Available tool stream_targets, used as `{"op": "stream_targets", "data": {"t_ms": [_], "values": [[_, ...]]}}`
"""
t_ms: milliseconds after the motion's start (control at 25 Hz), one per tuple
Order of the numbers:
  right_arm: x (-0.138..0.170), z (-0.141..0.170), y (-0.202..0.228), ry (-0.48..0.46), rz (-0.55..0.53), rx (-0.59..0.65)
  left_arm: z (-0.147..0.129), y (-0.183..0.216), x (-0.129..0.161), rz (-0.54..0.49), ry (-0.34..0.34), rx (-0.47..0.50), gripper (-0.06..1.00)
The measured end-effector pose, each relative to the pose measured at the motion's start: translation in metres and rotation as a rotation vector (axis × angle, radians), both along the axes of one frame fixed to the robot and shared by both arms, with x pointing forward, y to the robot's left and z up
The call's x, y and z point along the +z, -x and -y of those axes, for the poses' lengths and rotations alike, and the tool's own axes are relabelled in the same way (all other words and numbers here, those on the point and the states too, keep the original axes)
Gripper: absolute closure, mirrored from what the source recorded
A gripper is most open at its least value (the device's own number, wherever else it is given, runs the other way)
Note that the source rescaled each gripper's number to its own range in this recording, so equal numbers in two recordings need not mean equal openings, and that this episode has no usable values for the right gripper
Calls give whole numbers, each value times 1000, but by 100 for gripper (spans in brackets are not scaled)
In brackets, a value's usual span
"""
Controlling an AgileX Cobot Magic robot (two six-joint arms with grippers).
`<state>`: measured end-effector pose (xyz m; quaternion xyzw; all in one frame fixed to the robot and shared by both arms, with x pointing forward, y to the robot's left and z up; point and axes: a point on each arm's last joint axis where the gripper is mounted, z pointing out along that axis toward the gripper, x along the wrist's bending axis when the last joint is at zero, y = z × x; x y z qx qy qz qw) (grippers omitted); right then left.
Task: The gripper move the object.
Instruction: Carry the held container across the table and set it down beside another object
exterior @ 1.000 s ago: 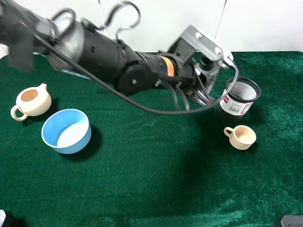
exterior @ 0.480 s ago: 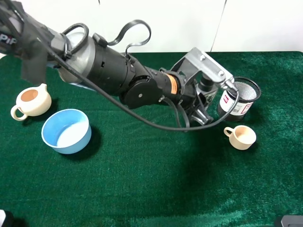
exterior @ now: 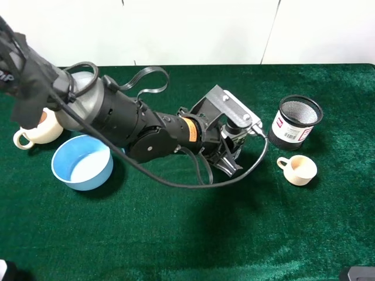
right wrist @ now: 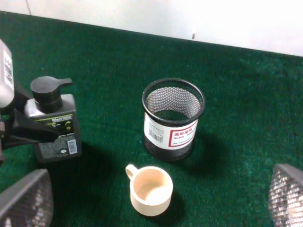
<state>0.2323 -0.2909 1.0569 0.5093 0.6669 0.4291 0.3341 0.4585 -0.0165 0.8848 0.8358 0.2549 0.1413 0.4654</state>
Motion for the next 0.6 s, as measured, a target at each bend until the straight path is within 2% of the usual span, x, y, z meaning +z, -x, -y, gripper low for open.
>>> {"op": "stream_targets", "data": {"t_ms": [600], "values": [[0,0,0,0,0,0,-1,0,0,-3,-2,2,94]]}}
